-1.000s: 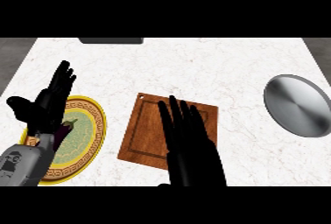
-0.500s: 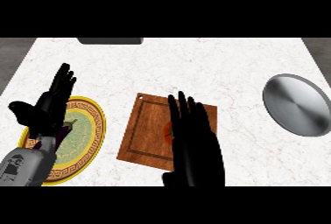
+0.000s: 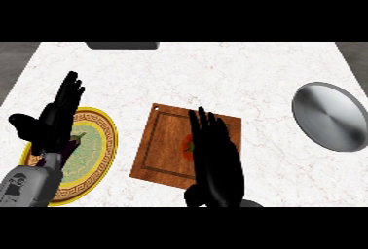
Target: Pick the tomato from the cutting board and place it in the pan
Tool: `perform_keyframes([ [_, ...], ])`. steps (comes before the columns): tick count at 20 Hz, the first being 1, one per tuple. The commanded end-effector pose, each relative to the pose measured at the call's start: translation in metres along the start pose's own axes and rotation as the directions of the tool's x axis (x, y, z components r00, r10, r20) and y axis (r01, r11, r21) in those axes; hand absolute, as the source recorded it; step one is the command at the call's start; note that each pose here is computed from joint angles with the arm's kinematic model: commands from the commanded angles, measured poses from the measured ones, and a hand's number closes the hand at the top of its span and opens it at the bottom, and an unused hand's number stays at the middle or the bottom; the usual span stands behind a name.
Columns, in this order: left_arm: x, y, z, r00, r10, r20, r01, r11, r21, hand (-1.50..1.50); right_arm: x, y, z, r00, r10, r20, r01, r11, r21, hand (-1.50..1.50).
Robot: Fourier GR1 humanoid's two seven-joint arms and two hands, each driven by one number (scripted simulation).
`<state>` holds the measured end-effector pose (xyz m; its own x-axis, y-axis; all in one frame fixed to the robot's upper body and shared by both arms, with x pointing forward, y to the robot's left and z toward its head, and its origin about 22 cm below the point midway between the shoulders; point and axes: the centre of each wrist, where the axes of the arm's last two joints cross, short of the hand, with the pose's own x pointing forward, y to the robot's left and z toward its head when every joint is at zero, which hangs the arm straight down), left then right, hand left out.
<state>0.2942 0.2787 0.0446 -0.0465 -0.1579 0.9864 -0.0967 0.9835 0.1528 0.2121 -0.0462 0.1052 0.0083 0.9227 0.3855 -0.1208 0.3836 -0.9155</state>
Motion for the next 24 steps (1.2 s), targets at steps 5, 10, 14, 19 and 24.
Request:
perform_keyframes([
  [5,0.002,-0.011,-0.009,1.000,-0.005,0.001,0.005,1.000,0.009,0.00,0.016,0.019,-0.010,0.997,0.070,-0.040,-0.068,0.997,0.044,-1.50],
  [10,0.019,-0.002,-0.006,1.000,-0.009,0.001,0.009,1.000,0.008,0.00,0.005,0.037,-0.021,0.977,0.183,-0.112,-0.174,0.981,0.091,-1.50],
  [14,-0.004,-0.004,0.003,1.000,-0.007,0.003,0.007,1.000,-0.003,0.00,0.007,0.027,-0.040,0.965,0.214,-0.154,-0.194,0.972,0.132,-1.50],
  [19,0.001,0.008,0.008,1.000,0.008,0.010,-0.008,1.000,-0.001,0.00,-0.004,0.042,-0.044,0.955,0.239,-0.177,-0.209,0.963,0.171,-1.50],
  [24,0.006,-0.013,-0.005,1.000,-0.011,0.006,0.011,1.000,0.000,0.00,0.008,0.050,-0.062,0.957,0.233,-0.173,-0.205,0.965,0.163,-1.50],
])
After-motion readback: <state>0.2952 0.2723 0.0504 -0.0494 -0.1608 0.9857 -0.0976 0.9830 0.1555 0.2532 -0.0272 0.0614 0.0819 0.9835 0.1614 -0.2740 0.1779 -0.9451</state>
